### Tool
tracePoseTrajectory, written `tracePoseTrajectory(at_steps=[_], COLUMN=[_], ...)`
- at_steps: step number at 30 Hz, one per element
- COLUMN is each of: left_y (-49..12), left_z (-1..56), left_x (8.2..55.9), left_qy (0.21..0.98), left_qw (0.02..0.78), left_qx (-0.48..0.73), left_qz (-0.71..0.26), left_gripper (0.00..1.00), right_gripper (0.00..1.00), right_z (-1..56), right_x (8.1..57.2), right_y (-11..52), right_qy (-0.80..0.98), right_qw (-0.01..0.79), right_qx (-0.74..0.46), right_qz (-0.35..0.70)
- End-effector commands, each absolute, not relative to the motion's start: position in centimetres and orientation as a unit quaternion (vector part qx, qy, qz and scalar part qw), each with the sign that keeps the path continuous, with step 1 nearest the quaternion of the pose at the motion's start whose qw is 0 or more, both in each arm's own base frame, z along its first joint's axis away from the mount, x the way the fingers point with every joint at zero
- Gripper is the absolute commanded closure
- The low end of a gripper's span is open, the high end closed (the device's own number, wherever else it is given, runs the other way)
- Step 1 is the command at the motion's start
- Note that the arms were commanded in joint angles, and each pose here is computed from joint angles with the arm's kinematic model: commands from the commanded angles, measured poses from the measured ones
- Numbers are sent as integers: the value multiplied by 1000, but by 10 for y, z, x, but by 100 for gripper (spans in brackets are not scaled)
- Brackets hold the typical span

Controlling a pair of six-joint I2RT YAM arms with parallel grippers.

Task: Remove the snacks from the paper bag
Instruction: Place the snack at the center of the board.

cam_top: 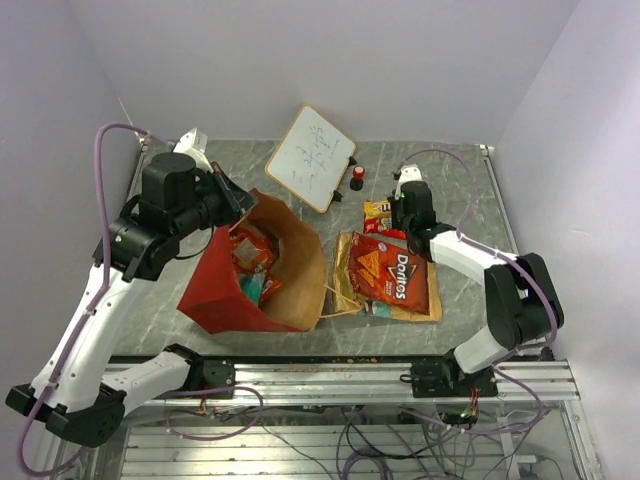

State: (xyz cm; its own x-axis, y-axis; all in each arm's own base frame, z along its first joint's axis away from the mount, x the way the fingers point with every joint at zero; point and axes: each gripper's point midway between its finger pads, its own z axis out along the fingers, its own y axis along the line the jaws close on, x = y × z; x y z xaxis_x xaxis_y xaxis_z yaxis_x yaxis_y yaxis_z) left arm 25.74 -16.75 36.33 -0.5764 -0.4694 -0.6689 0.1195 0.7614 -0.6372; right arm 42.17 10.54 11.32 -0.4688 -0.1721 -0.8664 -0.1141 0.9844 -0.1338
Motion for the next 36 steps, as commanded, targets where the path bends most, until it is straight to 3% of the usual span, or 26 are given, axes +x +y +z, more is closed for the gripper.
tracePoseTrajectory(at_steps=[1,12,16,20,24,30,36], left_y=[-167,-156,-141,-119,-91,-54,-87], left_z=[377,368,365,375,391,428,470], left_x=[261,265,274,287,299,318,345], left_qy=[822,839,845,840,833,803,766], left_qw=[463,465,481,513,539,587,633], left_qx=[-89,-80,-77,-74,-75,-85,13], left_qz=[-319,-272,-221,-161,-97,-50,-114], left_gripper=[93,93,93,93,93,93,93], right_gripper=[100,100,66,51,44,41,41], right_z=[106,84,103,129,160,177,184], right_x=[434,429,423,409,392,365,350], right_y=[99,100,108,121,141,182,218], right_qy=[850,874,877,873,857,842,828], right_qw=[521,482,473,478,496,497,490], right_qx=[-63,-60,-81,-92,-119,-183,-228], right_qz=[-29,-24,-3,37,71,104,147])
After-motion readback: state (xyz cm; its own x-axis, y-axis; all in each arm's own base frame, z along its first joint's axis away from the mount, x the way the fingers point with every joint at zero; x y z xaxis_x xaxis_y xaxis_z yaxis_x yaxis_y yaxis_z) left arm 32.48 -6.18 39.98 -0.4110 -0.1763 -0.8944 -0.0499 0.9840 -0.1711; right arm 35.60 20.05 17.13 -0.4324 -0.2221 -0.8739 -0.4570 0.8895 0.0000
